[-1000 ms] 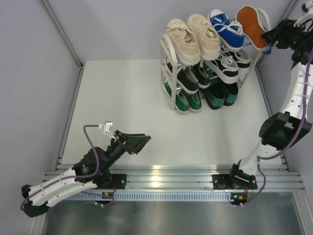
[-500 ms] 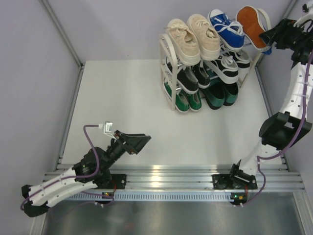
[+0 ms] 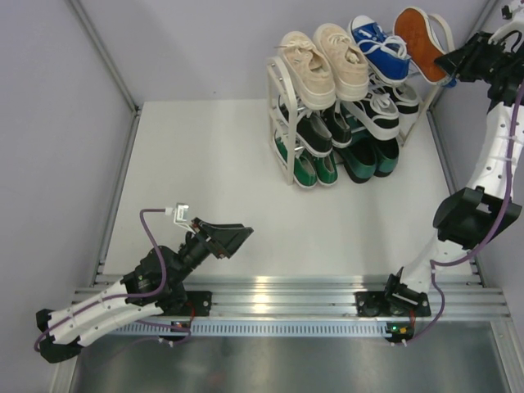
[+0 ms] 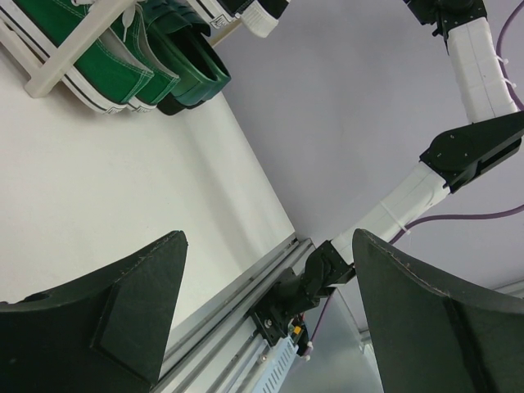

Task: Place and organize the shoes onto the shoe shelf
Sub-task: Place the shoe at the shoe shelf.

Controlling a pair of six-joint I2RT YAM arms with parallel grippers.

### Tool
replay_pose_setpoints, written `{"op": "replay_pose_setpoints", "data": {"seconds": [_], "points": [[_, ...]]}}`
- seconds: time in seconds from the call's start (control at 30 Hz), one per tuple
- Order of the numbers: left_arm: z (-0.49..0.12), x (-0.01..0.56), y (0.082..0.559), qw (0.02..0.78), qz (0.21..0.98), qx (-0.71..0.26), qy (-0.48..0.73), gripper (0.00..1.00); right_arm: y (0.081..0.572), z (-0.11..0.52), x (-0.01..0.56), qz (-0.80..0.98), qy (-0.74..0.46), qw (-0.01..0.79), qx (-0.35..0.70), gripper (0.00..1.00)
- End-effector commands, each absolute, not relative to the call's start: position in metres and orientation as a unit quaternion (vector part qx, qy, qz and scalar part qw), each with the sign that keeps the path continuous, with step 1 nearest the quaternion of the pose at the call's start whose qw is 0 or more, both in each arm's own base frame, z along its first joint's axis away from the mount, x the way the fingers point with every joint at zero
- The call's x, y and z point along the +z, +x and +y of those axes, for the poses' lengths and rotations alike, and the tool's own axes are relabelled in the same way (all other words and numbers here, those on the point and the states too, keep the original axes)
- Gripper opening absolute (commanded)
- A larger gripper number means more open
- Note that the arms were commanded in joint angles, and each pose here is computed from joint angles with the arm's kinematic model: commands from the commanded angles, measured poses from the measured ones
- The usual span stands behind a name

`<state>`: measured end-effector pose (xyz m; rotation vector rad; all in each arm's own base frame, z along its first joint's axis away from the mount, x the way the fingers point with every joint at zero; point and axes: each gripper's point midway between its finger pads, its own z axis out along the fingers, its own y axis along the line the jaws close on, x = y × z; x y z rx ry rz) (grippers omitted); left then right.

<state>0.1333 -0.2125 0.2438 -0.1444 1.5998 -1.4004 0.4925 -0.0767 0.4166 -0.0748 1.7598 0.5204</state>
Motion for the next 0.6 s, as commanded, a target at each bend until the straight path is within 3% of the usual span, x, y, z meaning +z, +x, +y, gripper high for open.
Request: {"op": "replay_pose_setpoints", "data": {"seconds": [0.0, 0.3, 0.57], "points": [[-0.212, 0.255, 0.132, 0.492, 0.641, -0.586, -0.054, 0.87, 0.482, -0.073, 0.464, 0.726, -0.069, 0.657, 0.19, 0.0], [-0.211, 0.255, 0.134, 0.497, 0.642, -0.581, -0.055, 0.87, 0.46, -0.067, 0.517, 0.666, -0.161, 0.728, 0.038, 0.0], [-0.212, 0.254, 0.134, 0.496, 0.644, -0.579, -0.055, 0.87, 0.454, -0.04, 0.516, 0.625, -0.256, 0.726, -0.127, 0.0]]}}
